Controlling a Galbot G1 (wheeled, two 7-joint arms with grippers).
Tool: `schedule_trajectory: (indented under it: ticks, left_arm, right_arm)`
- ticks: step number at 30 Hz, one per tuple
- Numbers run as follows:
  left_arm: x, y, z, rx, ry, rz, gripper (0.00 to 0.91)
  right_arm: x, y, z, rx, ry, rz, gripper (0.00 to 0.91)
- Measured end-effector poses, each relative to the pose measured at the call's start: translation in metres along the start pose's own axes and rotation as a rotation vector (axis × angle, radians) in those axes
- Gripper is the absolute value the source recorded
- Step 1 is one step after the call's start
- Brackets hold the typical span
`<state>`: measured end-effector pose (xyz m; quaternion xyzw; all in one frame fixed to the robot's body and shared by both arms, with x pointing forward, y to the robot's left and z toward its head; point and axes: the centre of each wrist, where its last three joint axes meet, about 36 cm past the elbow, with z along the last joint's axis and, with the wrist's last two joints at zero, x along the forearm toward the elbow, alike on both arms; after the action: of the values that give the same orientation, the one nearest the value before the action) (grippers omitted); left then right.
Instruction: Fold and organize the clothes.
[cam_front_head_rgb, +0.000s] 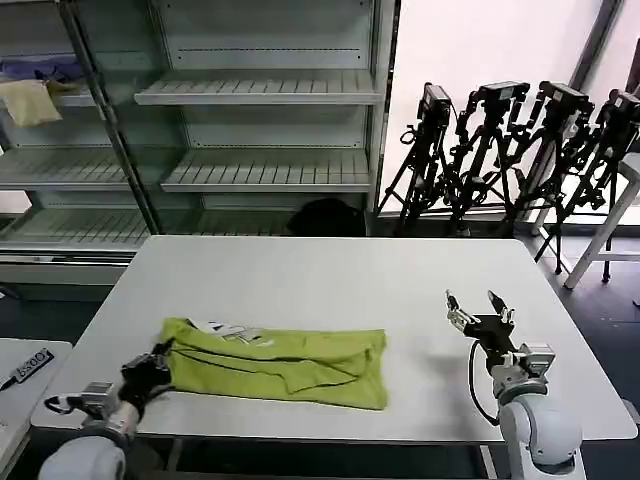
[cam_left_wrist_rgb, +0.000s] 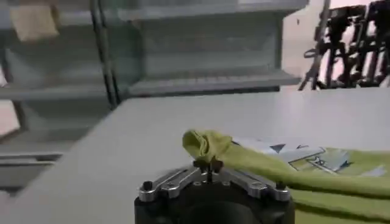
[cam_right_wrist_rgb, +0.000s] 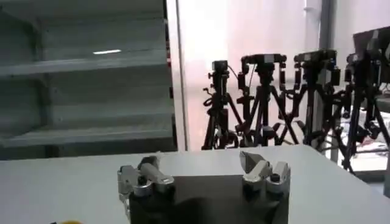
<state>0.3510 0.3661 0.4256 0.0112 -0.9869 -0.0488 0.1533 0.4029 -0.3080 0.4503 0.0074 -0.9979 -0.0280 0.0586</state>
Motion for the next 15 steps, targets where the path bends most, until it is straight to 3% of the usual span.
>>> schedule_trajectory:
  ticks: [10,15]
  left_arm:
    - [0.010,0.083,-0.037,-0.203,-0.083,-0.124,0.000]
    - [0.019,0.086,-0.051,-0.258,-0.104,-0.116,0.000]
  right_arm:
    - [-0.001,-0.004,0.005,0.000,0.016,0.011,0.907]
    - [-0.001,-0.003,0.008,-0.005,0.022,0.013,0.907]
